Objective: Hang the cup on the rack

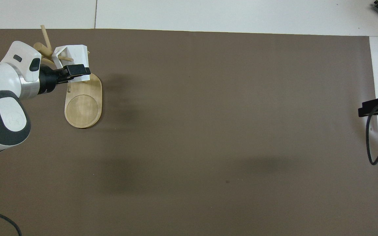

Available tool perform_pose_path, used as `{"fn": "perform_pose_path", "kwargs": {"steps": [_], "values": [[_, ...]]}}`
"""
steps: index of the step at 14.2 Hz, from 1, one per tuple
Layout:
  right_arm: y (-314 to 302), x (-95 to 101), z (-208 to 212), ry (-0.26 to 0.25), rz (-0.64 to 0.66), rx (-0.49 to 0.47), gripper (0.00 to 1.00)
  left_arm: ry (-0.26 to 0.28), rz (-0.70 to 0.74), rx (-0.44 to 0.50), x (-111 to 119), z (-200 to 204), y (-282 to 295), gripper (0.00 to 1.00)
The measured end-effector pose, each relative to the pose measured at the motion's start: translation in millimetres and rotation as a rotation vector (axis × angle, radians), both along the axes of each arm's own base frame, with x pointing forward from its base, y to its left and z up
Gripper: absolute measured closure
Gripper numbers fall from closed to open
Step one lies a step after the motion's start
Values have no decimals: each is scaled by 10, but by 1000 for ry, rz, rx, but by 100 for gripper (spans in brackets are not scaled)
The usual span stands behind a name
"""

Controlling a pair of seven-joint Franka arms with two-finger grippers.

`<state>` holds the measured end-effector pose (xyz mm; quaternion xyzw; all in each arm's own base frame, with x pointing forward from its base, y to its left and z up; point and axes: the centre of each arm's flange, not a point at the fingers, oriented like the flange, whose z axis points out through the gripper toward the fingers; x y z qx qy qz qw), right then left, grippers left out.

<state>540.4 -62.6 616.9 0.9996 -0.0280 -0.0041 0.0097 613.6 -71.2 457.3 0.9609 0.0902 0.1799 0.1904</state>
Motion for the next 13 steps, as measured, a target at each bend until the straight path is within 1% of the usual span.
{"fn": "perform_pose_path", "kwargs": {"steps": [7,10,11,13], "values": [[0,0,-1,0,0,0,0,-17,-3,-2,14,88,-22,0],[0,0,-1,0,0,0,0,-9,-5,-3,-16,172,42,0],[0,0,-1,0,0,0,0,-4,-19,13,-42,221,65,0],[0,0,-1,0,0,0,0,-5,-60,83,-106,358,113,0]]}}
